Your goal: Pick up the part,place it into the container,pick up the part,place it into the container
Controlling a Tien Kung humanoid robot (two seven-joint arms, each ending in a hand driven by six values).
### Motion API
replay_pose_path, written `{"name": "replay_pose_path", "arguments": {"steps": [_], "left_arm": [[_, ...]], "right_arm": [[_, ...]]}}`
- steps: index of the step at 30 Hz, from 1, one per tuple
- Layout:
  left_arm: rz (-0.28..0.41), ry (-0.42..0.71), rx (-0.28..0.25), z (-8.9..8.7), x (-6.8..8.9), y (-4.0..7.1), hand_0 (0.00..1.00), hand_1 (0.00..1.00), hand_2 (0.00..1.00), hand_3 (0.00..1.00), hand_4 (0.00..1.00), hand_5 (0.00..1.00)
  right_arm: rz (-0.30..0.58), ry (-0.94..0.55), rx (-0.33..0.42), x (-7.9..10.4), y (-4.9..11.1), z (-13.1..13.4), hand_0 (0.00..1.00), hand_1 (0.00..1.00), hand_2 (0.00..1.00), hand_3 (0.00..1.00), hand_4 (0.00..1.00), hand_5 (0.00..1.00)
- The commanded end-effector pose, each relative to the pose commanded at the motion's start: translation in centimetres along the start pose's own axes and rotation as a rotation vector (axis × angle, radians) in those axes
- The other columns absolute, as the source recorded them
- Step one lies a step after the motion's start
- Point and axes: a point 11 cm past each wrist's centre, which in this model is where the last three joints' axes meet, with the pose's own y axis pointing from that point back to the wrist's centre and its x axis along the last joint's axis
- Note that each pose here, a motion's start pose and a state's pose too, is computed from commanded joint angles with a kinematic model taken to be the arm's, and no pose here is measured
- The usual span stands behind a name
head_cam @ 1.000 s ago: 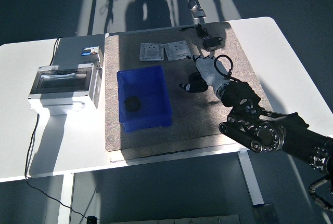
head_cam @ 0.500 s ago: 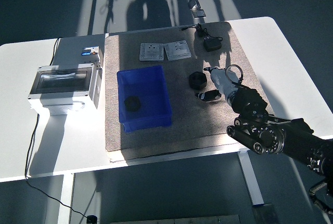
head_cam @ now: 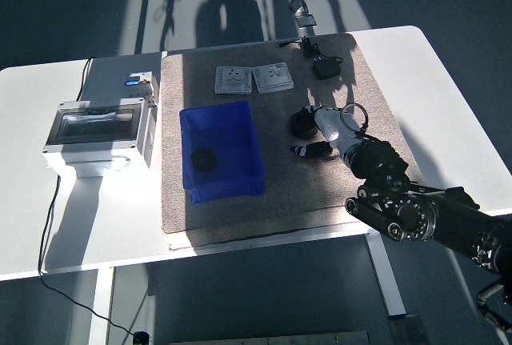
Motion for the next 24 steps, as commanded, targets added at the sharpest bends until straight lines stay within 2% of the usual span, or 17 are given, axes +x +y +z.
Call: {"name": "replay_pose_path", "arguments": {"steps": [4,5,10,11,16,17,24], "left_arm": [[0.001,-0.001,-0.001,0.0,0.0,0.0,0.704,0.715,0.74,0.66,0.998,0.998],[0.001,-0.001,-0.001,0.0,0.0,0.0,0.704,0.716,0.74,0.659,0.998,0.998],[0.001,-0.002,0.0,-0.1,0.0,0.0,0.704,0.716,0.74,0.659,0.998,0.998],[0.001,-0.002,0.0,-0.1,0.0,0.0,0.704,0.716,0.74,0.659,0.998,0.998],[0.001,-0.003,0.001,-0.1,0.0,0.0,0.704,0.716,0.74,0.659,0.998,0.998],[0.001,-0.003,0.001,-0.1,0.0,0.0,0.704,0.715,0.74,0.659,0.998,0.998],[0.0,-0.002,0.002,-0.2,0.0,0.0,0.704,0.715,0.739,0.658,0.998,0.998]], "right_arm": [[0.004,-0.007,0.007,-0.1,0.1,-0.1,0.907,0.737,0.739,0.819,0.697,0.339],[0.008,-0.011,0.01,-0.1,0.1,-0.1,0.871,0.668,0.597,0.75,0.589,0.262],[0.034,-0.03,0.032,-0.1,0.3,-0.5,0.871,0.668,0.597,0.75,0.589,0.262],[0.04,-0.033,0.036,-0.1,0.3,-0.5,0.835,0.62,0.53,0.692,0.564,0.239],[0.05,-0.04,0.038,-0.3,0.4,-0.3,0.835,0.62,0.53,0.692,0.564,0.239],[0.051,-0.041,0.038,-0.4,0.5,-0.3,0.809,0.575,0.486,0.669,0.559,0.229],[0.041,-0.043,0.041,-1.2,0.8,-0.1,0.804,0.56,0.488,0.668,0.543,0.202]]}}
